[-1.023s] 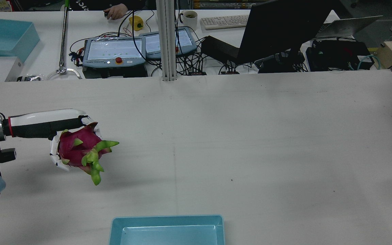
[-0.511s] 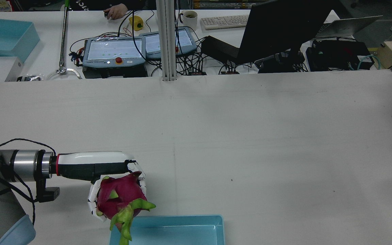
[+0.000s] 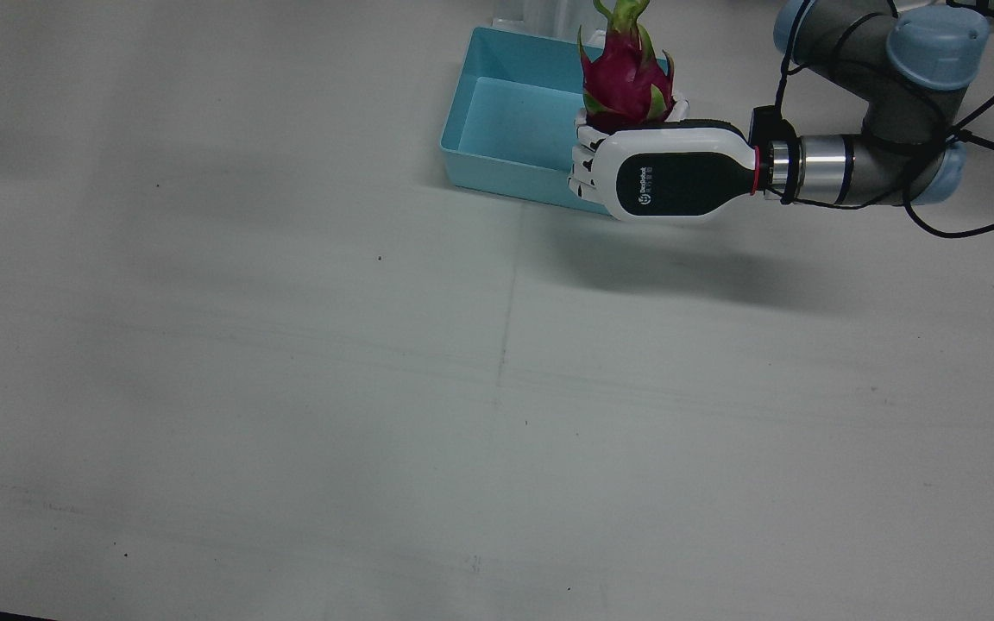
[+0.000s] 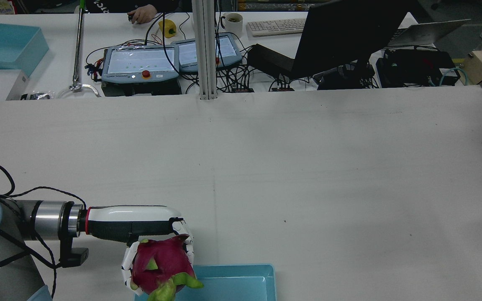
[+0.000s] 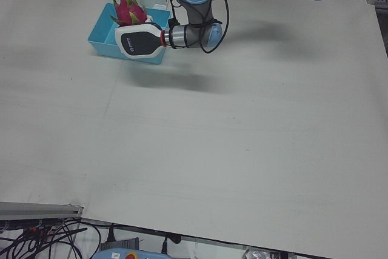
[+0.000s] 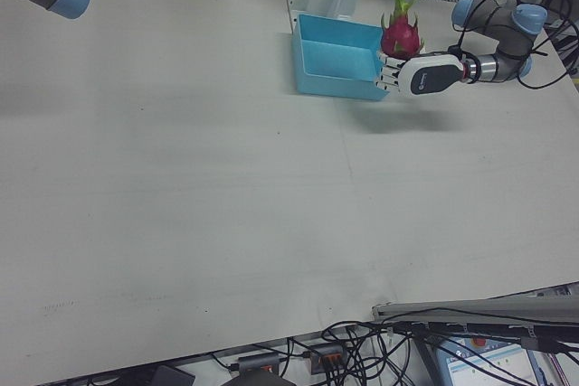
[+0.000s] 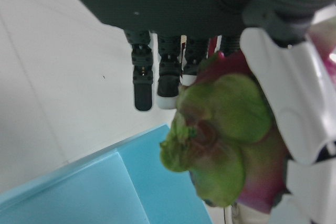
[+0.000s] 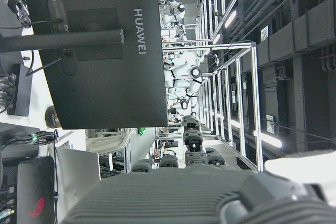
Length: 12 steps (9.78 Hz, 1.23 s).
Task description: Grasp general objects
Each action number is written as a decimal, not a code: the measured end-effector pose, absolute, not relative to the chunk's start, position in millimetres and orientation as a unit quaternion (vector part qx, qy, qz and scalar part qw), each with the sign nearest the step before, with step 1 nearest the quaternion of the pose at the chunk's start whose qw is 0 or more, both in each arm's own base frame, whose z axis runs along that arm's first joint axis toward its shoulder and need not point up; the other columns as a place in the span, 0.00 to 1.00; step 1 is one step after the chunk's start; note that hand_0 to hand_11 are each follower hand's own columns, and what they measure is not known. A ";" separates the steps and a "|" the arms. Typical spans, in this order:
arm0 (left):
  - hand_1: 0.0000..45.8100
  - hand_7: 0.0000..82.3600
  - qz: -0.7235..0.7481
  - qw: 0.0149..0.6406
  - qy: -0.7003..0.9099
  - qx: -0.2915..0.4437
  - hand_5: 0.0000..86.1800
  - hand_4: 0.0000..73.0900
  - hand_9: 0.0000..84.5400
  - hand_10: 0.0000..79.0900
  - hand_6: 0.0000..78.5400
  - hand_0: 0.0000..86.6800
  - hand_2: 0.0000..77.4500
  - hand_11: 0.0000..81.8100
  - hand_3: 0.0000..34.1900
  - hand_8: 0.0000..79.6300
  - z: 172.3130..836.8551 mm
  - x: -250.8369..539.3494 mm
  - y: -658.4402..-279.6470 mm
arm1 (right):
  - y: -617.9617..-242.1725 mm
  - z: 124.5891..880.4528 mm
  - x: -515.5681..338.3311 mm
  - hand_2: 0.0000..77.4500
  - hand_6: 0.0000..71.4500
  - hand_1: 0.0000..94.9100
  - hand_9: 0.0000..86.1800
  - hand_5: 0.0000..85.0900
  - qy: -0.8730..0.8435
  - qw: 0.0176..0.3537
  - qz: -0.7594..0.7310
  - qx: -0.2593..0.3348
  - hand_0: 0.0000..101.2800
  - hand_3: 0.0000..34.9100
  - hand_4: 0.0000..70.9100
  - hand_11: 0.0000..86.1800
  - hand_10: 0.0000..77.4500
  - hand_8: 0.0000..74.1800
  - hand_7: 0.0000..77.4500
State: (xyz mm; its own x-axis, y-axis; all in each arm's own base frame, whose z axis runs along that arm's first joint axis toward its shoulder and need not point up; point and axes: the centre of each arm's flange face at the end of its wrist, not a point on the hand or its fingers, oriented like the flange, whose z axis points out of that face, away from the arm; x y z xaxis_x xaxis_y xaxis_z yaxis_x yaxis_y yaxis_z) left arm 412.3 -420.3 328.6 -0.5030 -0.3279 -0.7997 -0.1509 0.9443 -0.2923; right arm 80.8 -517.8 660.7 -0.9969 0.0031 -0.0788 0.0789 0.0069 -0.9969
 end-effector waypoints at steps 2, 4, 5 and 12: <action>0.00 0.85 -0.086 0.473 0.864 -0.147 0.30 0.68 0.79 0.32 0.78 0.68 0.49 0.45 0.00 0.55 324.0 420.1 -411.3 | -517.8 660.7 80.8 0.02 0.00 0.06 0.01 0.00 0.709 0.027 -0.704 0.029 0.00 0.00 0.00 0.01 0.00 0.00 0.00; 0.00 0.85 -0.074 0.455 0.871 -0.171 0.30 0.68 0.74 0.30 0.78 0.68 0.50 0.41 0.00 0.55 312.6 440.3 -386.7 | -517.8 660.7 80.8 0.02 0.00 0.06 0.01 0.00 0.709 0.027 -0.704 0.029 0.00 0.00 0.00 0.01 0.00 0.00 0.00; 0.00 0.85 -0.068 0.445 0.874 -0.185 0.30 0.68 0.74 0.30 0.78 0.69 0.50 0.41 0.00 0.55 307.7 452.0 -372.8 | -517.8 660.7 80.8 0.02 0.00 0.06 0.01 0.00 0.709 0.027 -0.704 0.029 0.00 0.00 0.00 0.01 0.00 0.00 0.00; 0.00 0.09 -0.058 0.420 0.884 -0.199 0.36 0.37 0.01 0.01 0.01 0.65 0.18 0.01 0.00 0.01 298.7 461.3 -361.6 | -517.8 660.7 80.8 0.02 0.00 0.06 0.01 0.00 0.709 0.027 -0.704 0.029 0.00 0.00 0.00 0.01 0.00 0.00 0.00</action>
State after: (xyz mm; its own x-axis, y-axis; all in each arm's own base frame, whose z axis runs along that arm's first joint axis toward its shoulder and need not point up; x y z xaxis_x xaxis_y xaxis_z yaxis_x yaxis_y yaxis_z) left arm 461.3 -361.6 298.7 -0.5680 -0.4004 -0.7190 -0.3038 0.9140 -0.2690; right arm 80.8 -517.8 660.7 -0.9969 0.0031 -0.0788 0.0789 0.0069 -0.9969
